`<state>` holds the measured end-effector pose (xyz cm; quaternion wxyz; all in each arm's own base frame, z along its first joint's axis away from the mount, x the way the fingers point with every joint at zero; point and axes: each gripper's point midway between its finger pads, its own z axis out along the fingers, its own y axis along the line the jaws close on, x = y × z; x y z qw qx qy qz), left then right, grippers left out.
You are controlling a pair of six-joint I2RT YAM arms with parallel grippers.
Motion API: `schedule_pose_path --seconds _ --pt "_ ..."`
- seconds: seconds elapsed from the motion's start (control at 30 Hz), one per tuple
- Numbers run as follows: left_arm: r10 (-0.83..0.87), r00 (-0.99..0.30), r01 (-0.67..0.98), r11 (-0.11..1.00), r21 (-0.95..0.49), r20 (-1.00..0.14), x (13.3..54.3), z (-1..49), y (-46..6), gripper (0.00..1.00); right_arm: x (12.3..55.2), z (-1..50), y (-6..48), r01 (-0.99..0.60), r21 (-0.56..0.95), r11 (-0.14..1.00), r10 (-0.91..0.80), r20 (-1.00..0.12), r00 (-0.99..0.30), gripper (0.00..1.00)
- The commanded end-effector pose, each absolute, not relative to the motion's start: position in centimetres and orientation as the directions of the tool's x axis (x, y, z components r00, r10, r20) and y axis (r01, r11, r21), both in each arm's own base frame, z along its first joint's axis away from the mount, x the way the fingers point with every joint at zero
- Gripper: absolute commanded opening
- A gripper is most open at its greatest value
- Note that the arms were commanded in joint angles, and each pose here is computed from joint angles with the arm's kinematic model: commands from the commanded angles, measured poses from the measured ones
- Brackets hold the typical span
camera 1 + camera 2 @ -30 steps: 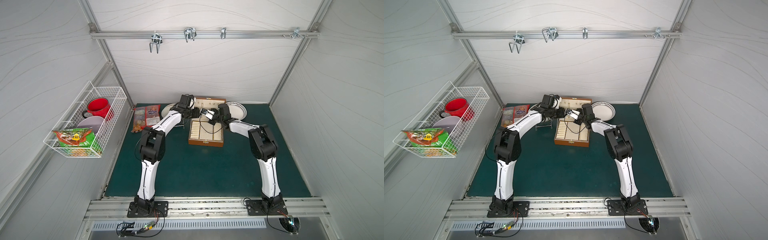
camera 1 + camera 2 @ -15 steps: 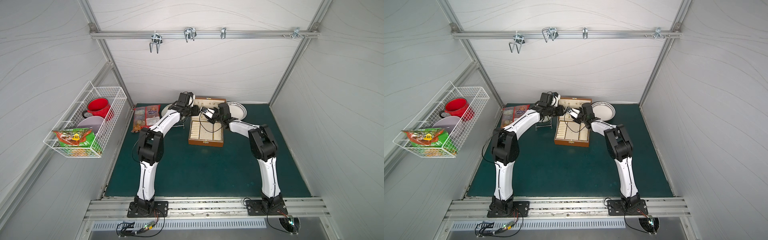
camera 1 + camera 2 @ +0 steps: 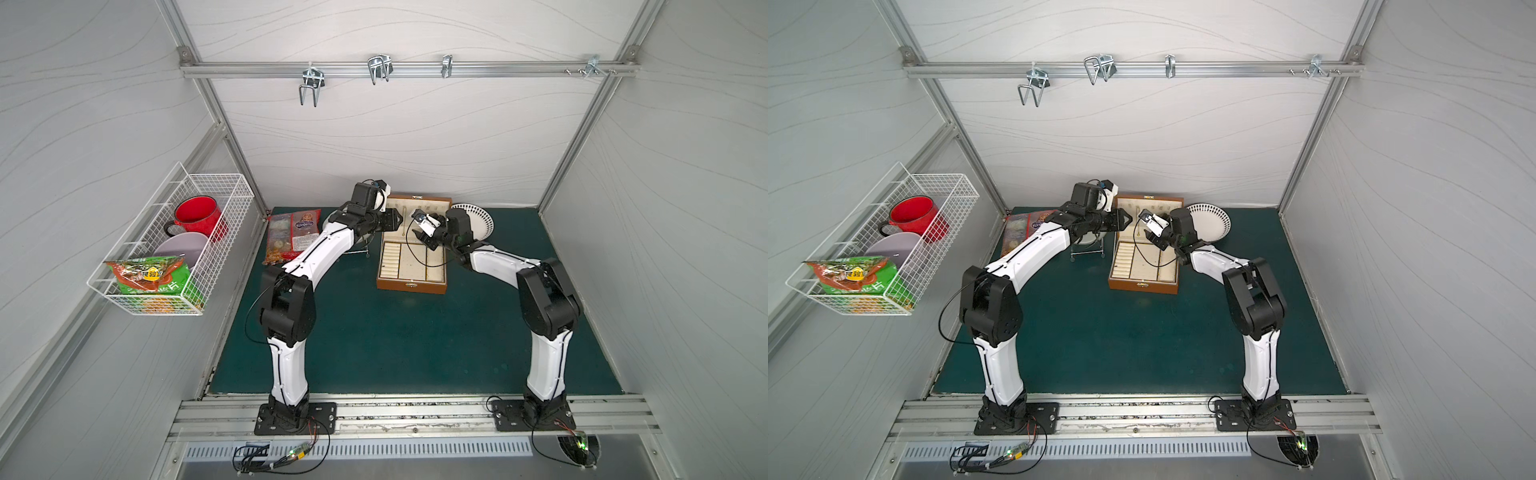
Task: Put jewelry chain into jewelry box
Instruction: Reset both arms
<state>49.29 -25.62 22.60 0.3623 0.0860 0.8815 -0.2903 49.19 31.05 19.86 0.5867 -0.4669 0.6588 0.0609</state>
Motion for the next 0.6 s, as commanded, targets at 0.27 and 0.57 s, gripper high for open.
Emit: schedule_pose_path --seconds 0.27,0.57 --pt "-0.095 -0.612 0.388 0.829 -0.402 -0.785 42.9 29.6 -22.2 0.53 42.3 26.0 25.0 -0.557 -0.166 0.814 -0.286 -0.949 -0.134 0.99" --pt "-0.128 -0.562 0.079 0.975 -0.207 -0.817 39.1 27.4 -12.3 0.71 39.5 24.8 13.4 -0.261 -0.018 0.965 -0.099 -0.949 -0.3 0.99"
